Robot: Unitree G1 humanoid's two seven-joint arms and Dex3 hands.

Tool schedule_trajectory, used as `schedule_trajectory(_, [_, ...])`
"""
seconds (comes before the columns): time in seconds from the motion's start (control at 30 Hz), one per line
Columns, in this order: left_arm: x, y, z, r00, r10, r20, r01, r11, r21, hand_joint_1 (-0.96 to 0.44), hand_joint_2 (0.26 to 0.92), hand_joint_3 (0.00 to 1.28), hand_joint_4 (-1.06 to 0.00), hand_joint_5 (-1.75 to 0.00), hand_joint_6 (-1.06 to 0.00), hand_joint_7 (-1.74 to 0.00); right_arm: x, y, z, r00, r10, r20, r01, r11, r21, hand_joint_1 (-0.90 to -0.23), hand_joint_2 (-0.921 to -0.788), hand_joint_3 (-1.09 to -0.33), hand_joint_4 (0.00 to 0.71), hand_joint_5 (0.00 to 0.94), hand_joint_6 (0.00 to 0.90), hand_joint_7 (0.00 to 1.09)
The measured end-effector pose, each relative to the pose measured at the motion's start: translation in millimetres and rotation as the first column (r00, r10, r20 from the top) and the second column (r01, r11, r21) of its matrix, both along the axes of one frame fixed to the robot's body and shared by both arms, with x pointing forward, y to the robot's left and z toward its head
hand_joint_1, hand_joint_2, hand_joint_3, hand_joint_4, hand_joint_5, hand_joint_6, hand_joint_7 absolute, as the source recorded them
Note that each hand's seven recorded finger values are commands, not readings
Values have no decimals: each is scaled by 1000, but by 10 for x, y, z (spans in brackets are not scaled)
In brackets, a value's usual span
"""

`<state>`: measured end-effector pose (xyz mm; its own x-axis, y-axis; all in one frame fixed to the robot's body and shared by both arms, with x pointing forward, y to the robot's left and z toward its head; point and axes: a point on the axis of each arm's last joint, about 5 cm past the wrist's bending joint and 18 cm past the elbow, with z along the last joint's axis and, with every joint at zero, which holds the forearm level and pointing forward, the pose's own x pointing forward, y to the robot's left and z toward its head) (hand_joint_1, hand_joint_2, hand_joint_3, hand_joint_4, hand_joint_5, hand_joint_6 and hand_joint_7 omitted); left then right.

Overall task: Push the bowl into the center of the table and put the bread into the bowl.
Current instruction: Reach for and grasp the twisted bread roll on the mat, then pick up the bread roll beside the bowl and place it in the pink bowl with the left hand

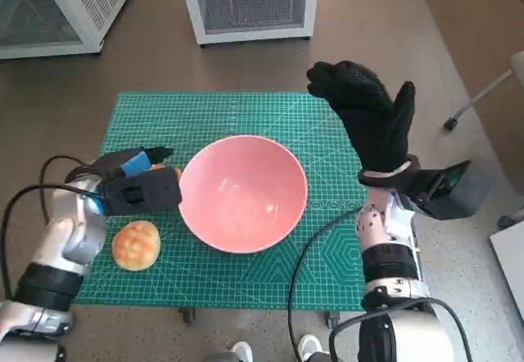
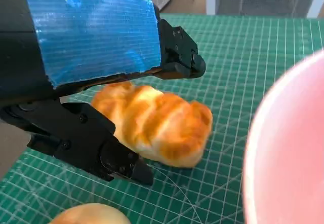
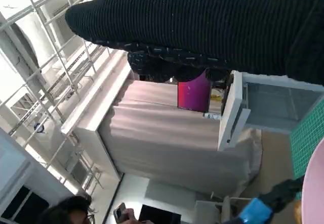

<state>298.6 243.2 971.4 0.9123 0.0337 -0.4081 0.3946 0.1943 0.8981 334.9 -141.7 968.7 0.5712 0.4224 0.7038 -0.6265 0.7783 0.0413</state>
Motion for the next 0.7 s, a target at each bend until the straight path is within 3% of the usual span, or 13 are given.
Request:
schedule_trajectory(0.2, [33,-7,-116,1000,-21,-15,22,998,62,-51,874,31,-667,-109,-671,-120,-8,-1,-19,1000,2,-6,-2,1000,0,-488,-921,-387,414,0,589,2])
schedule_trajectory(0.23, [37,-3,-127,1000,-25,-15,26,997,69,94,891,78,-636,-546,-712,-143,-10,-4,-22,1000,2,-6,-2,1000,0,-486,-921,-387,414,0,589,2])
schedule_trajectory(0.27, [41,3,-135,1000,-27,-16,28,997,77,146,897,99,-619,-707,-726,-152,-13,-6,-23,1000,2,-6,-2,1000,0,-486,-921,-386,414,0,589,2])
schedule_trajectory(0.3, [46,7,-137,999,-29,-15,30,996,81,93,906,122,-621,-932,-641,-525,-15,-9,-25,1000,2,-5,-2,1000,1,-485,-921,-386,415,0,589,2])
schedule_trajectory(0.33, [50,13,-140,999,-30,-17,32,996,85,59,911,142,-619,-1082,-581,-769,-16,-11,-26,1000,1,-4,-1,1000,1,-485,-921,-385,415,0,590,2])
schedule_trajectory(0.4, [51,23,-140,999,-34,-19,35,995,89,30,916,134,-617,-1203,-581,-945,-18,-13,-25,1000,1,-3,-1,1000,2,-482,-921,-384,414,0,589,2])
schedule_trajectory(0.53, [45,40,-99,999,-51,-5,52,995,85,7,919,118,-612,-1260,-599,-1123,-18,-17,-15,1000,3,0,-3,1000,5,-479,-921,-382,413,0,589,1])
schedule_trajectory(0.7, [-21,98,-8,997,-61,44,59,997,57,2,920,108,-609,-1205,-616,-1214,-23,-19,-2,1000,2,10,-2,1000,8,-478,-921,-382,413,0,588,1])
